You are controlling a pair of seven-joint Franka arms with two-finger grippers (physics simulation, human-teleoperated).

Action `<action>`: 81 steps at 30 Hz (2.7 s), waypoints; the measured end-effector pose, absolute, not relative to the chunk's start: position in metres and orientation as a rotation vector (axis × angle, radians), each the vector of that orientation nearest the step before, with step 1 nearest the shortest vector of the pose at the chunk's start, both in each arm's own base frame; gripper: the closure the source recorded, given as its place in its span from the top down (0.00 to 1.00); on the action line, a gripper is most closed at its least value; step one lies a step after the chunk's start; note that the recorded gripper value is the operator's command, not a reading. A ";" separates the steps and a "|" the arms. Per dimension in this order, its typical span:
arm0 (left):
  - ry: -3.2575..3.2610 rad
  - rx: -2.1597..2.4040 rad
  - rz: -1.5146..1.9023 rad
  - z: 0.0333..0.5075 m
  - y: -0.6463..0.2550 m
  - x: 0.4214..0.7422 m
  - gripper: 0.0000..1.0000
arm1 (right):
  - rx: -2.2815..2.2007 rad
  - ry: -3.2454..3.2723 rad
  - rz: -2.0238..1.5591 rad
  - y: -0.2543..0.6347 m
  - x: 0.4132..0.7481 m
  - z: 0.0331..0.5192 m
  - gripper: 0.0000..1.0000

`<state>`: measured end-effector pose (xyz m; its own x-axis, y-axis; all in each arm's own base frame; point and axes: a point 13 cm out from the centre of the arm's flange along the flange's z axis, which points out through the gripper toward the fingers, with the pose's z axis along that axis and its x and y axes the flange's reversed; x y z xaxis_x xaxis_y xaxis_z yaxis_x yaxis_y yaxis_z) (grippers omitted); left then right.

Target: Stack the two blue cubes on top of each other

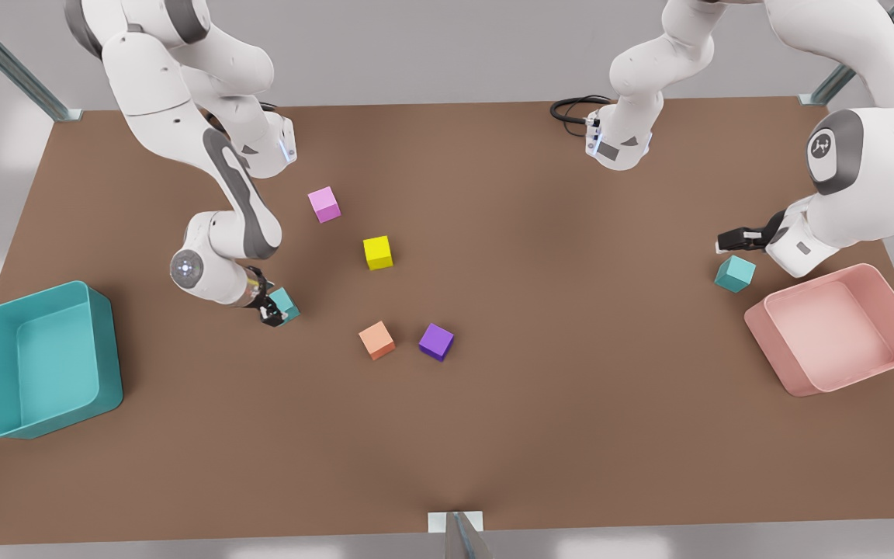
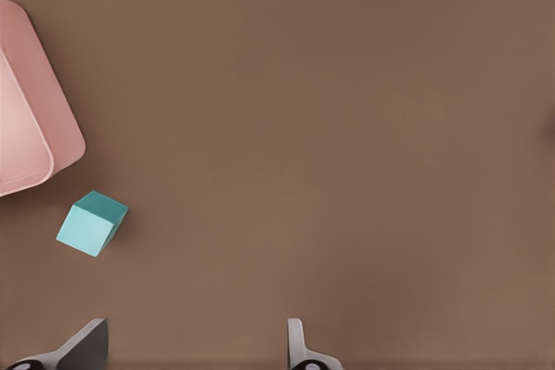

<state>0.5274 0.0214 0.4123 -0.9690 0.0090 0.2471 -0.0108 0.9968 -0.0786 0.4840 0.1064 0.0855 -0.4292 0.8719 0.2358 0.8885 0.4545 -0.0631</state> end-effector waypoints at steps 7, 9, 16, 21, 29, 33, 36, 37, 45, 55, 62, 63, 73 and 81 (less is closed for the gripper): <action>-2.896 0.007 0.113 0.416 0.023 0.526 1.00 | -1.529 -2.443 -0.081 0.108 0.482 0.069 1.00; -2.895 0.011 0.114 0.417 0.025 0.526 1.00 | -1.528 -2.434 -0.074 0.108 0.482 0.062 1.00; -2.905 0.011 0.114 0.422 0.025 0.528 1.00 | -1.522 -2.418 -0.057 0.107 0.481 0.047 1.00; -2.904 0.004 0.114 0.423 0.022 0.528 1.00 | -1.516 -2.419 -0.058 0.107 0.483 0.043 1.00; -2.899 0.004 0.113 0.423 0.022 0.526 1.00 | -1.500 -2.432 -0.069 0.107 0.485 0.046 0.64; -2.896 -0.004 0.111 0.423 0.020 0.525 1.00 | -1.496 -2.451 -0.095 0.106 0.498 0.057 0.63; -2.893 -0.006 0.112 0.423 0.019 0.525 1.00 | -1.473 -2.493 -0.152 0.117 0.530 0.090 0.63; -2.891 -0.005 0.112 0.422 0.019 0.525 1.00 | -1.445 -2.517 -0.184 0.132 0.544 0.105 0.63; -2.771 0.144 0.103 0.328 0.110 0.512 1.00 | -0.994 -2.706 -0.427 0.402 0.554 0.203 0.63; -2.798 0.061 -0.018 0.185 0.221 0.449 1.00 | -0.943 -2.663 -0.485 0.592 0.535 0.156 0.63; -2.857 -0.291 -0.002 0.138 0.228 0.435 1.00 | -1.055 -2.638 -0.391 0.601 0.523 0.107 0.67; -2.865 -0.344 -0.007 0.137 0.230 0.437 1.00 | -1.069 -2.632 -0.385 0.601 0.522 0.104 0.78; -2.844 -0.691 0.032 0.103 0.225 0.434 1.00 | -1.294 -2.532 -0.479 0.551 0.593 0.188 1.00; -2.834 -0.844 0.029 0.090 0.230 0.436 1.00 | -1.563 -2.498 -0.075 0.153 0.713 0.238 1.00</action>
